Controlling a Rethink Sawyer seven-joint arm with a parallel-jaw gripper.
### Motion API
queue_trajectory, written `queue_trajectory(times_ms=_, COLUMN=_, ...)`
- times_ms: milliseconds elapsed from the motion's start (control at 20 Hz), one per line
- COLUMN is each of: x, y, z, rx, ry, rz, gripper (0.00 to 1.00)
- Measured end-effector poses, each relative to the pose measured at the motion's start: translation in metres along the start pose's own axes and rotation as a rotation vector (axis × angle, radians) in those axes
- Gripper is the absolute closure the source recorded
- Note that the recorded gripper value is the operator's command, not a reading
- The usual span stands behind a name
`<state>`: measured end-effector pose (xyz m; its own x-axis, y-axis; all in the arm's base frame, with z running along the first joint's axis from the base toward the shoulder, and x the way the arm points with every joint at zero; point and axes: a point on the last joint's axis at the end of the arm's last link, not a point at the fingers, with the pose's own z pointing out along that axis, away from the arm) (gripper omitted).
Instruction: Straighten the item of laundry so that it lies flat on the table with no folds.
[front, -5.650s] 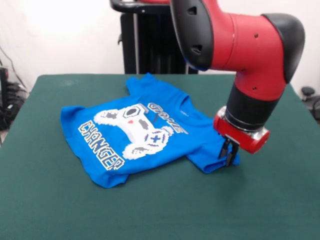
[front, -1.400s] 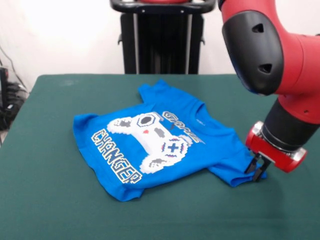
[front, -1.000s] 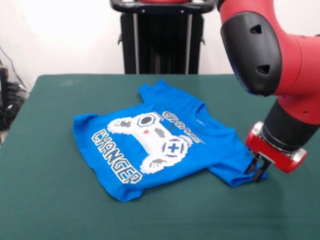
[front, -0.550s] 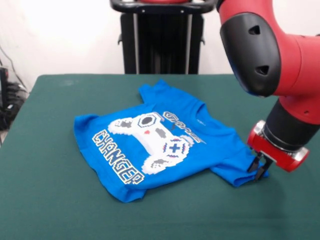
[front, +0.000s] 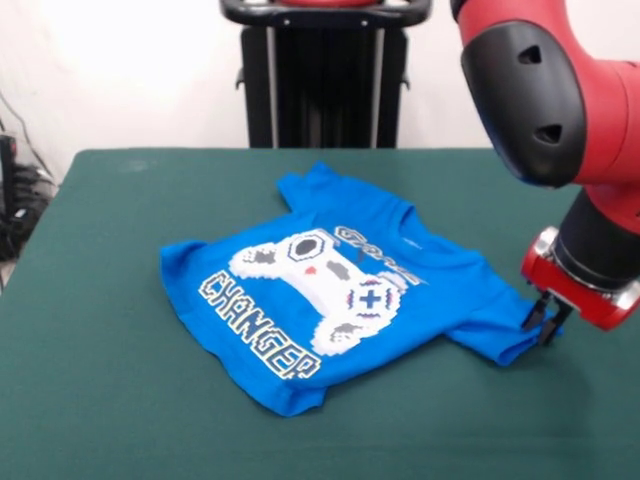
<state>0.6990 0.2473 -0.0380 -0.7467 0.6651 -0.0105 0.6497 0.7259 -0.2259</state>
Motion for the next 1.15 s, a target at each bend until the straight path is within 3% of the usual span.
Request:
queue_trajectory(times_ms=650, x=-0.011, y=0.021, z=-0.053, rx=-0.083, ry=-0.021, rz=0.026, gripper=1.0)
queue_trajectory(times_ms=700, x=-0.008, y=0.029, z=-0.064, rx=-0.103, ry=-0.023, rz=0.025, gripper=0.0)
queue_trajectory(times_ms=1150, x=0.007, y=0.047, z=-0.084, rx=-0.14, ry=-0.026, rz=0.014, gripper=0.0)
